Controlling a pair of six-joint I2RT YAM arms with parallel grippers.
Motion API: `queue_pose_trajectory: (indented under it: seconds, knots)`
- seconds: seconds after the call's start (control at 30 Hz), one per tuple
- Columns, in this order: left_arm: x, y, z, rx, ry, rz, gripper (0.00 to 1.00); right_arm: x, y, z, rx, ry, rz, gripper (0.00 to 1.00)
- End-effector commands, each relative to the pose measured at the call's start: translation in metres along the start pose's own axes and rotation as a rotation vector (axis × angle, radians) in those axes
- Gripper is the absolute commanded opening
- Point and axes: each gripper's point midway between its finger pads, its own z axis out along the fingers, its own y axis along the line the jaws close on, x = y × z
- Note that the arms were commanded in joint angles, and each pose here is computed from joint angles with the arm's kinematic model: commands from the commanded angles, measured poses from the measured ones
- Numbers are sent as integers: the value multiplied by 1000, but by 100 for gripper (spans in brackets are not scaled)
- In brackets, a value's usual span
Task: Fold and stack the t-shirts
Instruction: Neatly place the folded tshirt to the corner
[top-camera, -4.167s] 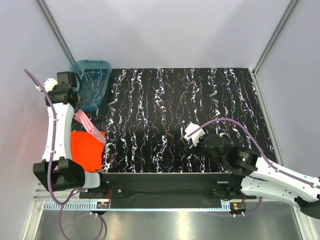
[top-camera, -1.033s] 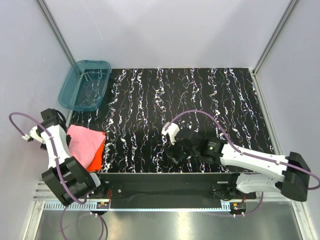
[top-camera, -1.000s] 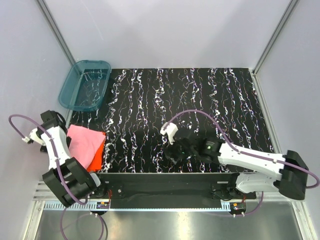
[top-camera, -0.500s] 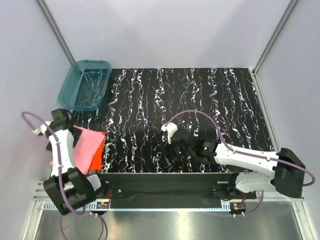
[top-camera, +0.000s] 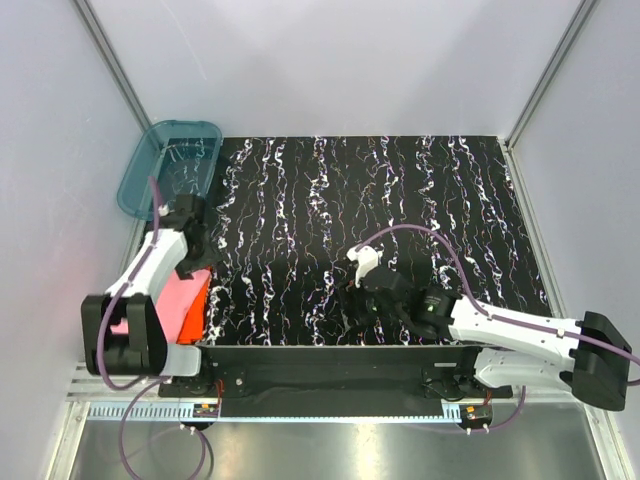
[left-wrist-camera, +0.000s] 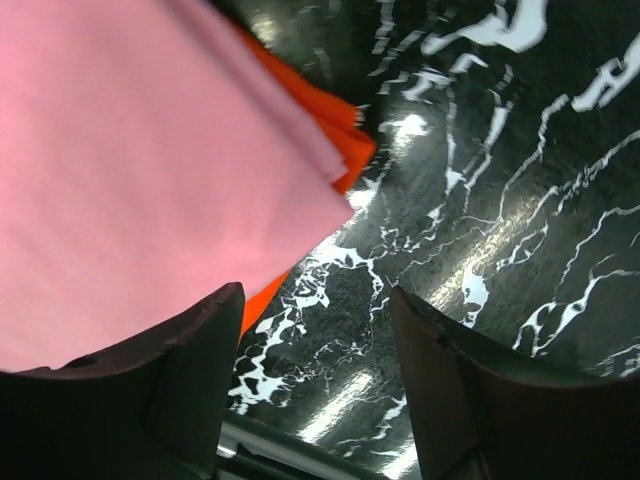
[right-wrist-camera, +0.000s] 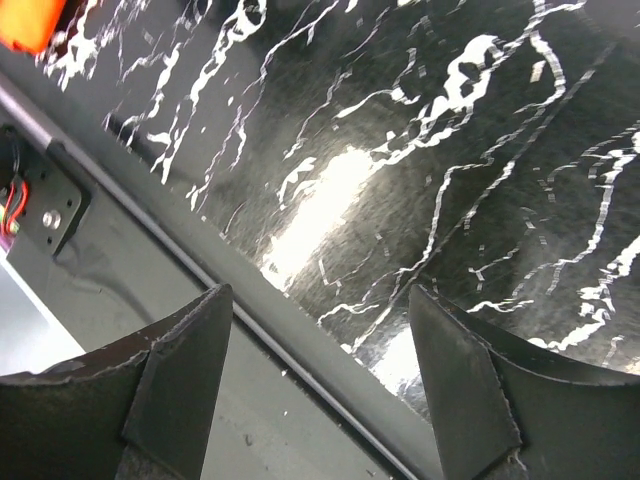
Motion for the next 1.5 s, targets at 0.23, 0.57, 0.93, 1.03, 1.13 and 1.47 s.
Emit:
queue_pose_trajectory:
  seconds: [0.23,0.57,0.93,1.03,1.13,1.47]
  knots:
    - [-19,-8,14,-203,-10,361,53,-20,-18,-18,60,-178,102,80]
    - [-13,-6,23,-297,4,398,48,-18,-20,-19,62,-180,87,80]
    - [-25,-12,31,-343,-7,405,42,-17,-19,-20,48,-176,66,80]
    - [-28,-12,32,-354,-10,411,31,-16,-19,-22,42,-180,64,80]
    - [-28,-13,33,-353,-6,412,22,-15,-21,-24,48,-183,58,81]
    - [-15,-13,38,-348,34,425,31,-16,-23,-24,56,-181,46,82]
